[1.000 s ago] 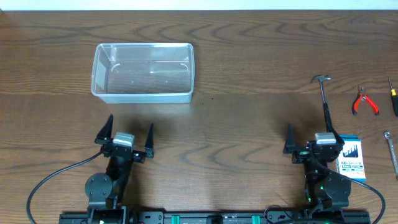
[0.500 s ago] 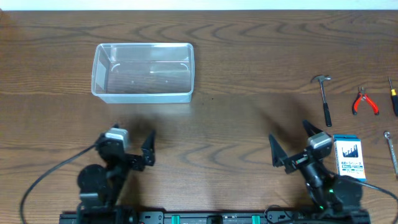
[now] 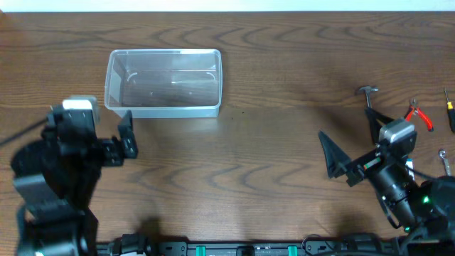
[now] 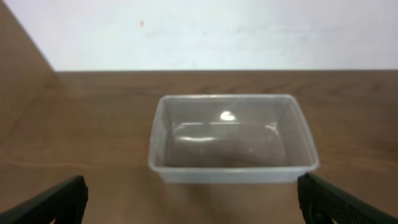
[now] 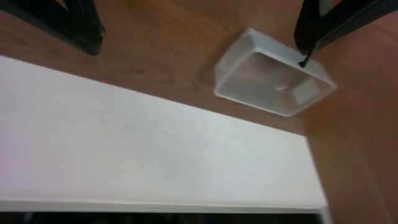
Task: Pack container
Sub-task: 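Raise both arms and reach toward the clear plastic container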
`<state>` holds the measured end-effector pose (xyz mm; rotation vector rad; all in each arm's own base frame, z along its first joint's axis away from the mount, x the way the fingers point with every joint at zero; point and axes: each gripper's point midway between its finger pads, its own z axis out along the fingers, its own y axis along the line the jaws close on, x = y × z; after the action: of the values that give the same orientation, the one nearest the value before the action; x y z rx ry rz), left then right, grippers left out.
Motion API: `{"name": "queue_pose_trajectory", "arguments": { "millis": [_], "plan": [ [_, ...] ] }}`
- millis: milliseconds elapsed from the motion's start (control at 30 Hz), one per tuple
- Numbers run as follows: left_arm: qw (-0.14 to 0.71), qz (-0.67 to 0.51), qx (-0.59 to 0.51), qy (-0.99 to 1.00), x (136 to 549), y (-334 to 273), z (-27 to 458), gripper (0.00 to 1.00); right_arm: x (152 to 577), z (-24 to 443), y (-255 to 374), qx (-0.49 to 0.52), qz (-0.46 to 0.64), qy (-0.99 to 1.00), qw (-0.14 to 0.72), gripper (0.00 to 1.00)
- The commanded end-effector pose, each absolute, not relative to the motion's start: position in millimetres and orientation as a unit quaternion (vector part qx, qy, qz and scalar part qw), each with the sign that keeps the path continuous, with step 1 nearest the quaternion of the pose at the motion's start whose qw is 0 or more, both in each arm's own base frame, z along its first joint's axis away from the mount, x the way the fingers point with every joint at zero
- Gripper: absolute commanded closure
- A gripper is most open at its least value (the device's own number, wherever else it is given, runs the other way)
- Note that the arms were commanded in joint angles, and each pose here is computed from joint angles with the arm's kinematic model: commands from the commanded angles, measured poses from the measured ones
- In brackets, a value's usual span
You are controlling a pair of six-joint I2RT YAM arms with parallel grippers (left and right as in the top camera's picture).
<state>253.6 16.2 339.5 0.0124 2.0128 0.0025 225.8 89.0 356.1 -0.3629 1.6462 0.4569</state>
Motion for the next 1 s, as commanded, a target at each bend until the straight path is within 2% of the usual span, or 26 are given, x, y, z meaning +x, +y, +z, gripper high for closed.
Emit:
{"name": "queue_pose_trajectory", "arguments": {
  "millis": [0, 133, 267, 400, 633, 800, 967],
  "plan": [
    [0.484, 0.036, -0.013, 0.874, 274, 40, 346, 0.02, 235, 360, 100, -0.131, 0.264, 0.748, 0.594, 0.01],
    [0.361, 0.031, -0.073, 0.929, 297, 79, 338, 0.02, 255, 345, 103, -0.094, 0.274, 0.814, 0.504, 0.01],
    [0.281, -0.009, -0.12, 0.952, 315, 109, 333, 0.02, 264, 334, 107, -0.086, 0.228, 0.871, 0.426, 0.01],
    [0.261, -0.024, -0.161, 0.951, 336, 133, 324, 0.02, 263, 338, 138, -0.18, 0.22, 0.873, 0.397, 0.01],
    [0.242, -0.036, -0.182, 0.953, 364, 148, 295, 0.02, 300, 341, 170, -0.16, 0.259, 0.862, 0.406, 0.01],
    [0.221, -0.043, -0.119, 0.967, 375, 138, 278, 0.02, 328, 311, 211, -0.152, 0.272, 0.883, 0.35, 0.01],
    [0.216, -0.041, -0.008, 0.975, 398, 107, 265, 0.02, 351, 282, 251, -0.173, 0.205, 0.912, 0.31, 0.01]
  ]
}}
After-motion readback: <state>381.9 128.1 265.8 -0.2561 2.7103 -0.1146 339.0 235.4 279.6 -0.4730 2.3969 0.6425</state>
